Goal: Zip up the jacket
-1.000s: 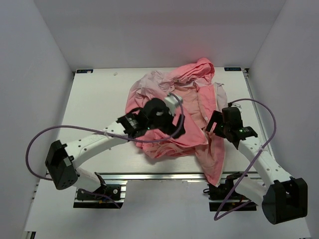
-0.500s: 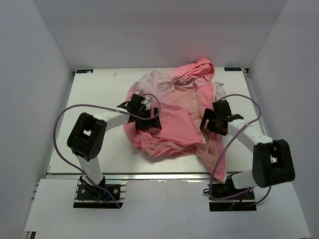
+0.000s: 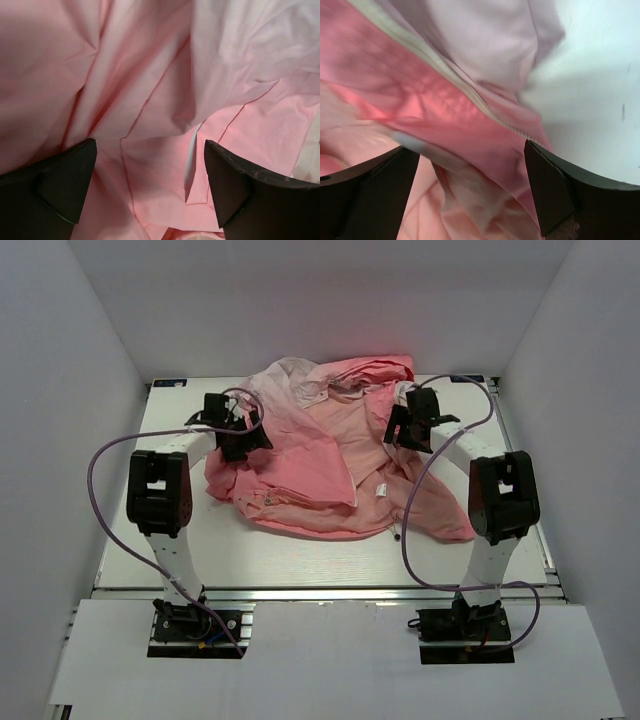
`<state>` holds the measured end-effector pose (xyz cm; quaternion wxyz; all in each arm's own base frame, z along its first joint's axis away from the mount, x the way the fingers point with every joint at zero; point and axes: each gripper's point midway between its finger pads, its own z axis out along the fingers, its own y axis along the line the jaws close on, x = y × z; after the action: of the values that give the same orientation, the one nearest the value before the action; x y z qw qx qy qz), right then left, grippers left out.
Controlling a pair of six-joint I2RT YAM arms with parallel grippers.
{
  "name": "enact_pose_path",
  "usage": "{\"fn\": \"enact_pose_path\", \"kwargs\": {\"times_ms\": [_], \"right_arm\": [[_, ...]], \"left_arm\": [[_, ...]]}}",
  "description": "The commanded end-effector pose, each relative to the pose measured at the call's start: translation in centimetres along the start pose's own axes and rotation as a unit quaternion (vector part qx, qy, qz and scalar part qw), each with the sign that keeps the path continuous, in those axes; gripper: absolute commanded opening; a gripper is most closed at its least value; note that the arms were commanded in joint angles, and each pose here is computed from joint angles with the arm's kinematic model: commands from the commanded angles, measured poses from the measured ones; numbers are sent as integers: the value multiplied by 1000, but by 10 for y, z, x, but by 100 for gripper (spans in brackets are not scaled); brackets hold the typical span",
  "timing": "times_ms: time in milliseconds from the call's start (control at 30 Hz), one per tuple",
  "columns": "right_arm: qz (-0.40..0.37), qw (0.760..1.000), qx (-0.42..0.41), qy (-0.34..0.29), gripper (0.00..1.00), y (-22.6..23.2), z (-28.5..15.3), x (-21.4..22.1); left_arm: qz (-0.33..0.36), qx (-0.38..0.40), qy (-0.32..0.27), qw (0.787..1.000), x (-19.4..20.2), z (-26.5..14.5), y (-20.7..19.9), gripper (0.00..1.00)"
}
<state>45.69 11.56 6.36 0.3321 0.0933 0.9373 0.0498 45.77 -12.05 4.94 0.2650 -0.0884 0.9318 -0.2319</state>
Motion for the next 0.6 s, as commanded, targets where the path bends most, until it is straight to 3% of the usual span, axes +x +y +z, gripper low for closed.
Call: {"fn": "enact_pose_path", "kwargs": {"times_ms": [0, 33, 133, 200, 333, 433, 567], "right_arm": [[-17, 997, -28, -69, 89, 18, -29, -55], [-15, 995, -34, -88, 89, 19, -49, -64], [-12, 998, -15, -55, 89, -3, -69, -32], [18, 999, 6, -49, 89, -30, -107, -8], [51, 997, 47, -14, 89, -87, -141, 54], [96, 992, 82, -4, 89, -115, -161, 82], [111, 992, 51, 16, 89, -112, -152, 104]], "left_arm": [[36, -14, -69, 997, -58, -38, -14, 98], [42, -13, -82, 996, -65, -47, -19, 98], [56, 21, -116, 991, -73, -81, -43, 98], [55, 49, -131, 989, -67, -105, -57, 98], [52, 73, -151, 984, -57, -135, -71, 98], [36, 92, -133, 986, -38, -138, -75, 98], [39, 165, -134, 976, -23, -150, -97, 98]]}}
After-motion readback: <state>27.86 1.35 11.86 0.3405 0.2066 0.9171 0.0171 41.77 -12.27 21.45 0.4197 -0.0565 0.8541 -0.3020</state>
